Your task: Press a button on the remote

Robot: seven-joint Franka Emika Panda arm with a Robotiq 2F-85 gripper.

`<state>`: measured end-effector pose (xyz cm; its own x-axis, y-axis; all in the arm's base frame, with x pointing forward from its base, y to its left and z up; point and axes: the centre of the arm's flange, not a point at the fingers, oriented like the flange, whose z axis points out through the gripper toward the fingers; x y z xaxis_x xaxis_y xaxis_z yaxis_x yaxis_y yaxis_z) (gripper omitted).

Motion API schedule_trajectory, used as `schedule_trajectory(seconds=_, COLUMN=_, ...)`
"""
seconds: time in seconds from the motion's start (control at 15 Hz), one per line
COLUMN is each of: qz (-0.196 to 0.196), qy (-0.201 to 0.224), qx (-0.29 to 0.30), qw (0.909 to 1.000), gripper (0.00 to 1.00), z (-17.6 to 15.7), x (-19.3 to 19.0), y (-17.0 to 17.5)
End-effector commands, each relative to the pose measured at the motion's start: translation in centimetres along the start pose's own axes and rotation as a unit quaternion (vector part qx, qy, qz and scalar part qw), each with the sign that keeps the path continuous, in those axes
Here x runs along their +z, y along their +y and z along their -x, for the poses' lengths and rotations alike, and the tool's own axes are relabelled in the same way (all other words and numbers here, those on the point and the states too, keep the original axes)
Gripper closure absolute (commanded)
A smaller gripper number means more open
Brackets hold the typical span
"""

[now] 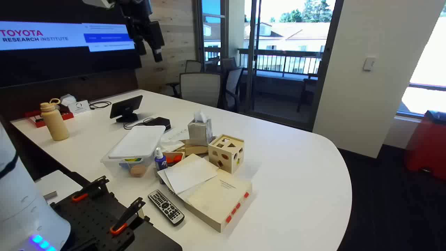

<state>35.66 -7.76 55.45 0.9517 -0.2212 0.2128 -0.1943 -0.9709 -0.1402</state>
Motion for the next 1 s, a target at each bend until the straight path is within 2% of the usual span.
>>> schedule_trajectory(seconds=0.0, qz=0.0, qy=0.0, qx=0.0, qw=1.0, gripper=0.0, z=0.0, x=0.0, y=0.0)
schedule_trajectory(seconds=0.53, qz=0.007, qy=0.002, qx=0.006, qw=1.0, gripper=0.0, z=0.1, x=0.5, y=-0.2)
schedule_trajectory(seconds=0.73, qz=0.031, qy=0.022, qx=0.053, qw=0.9979, gripper=0.0, z=0.6, x=3.9, y=0.0)
schedule_trajectory(seconds=0.93, qz=0.051, qy=0.046, qx=0.114, qw=0.9911, gripper=0.0, z=1.6, x=8.3, y=1.6)
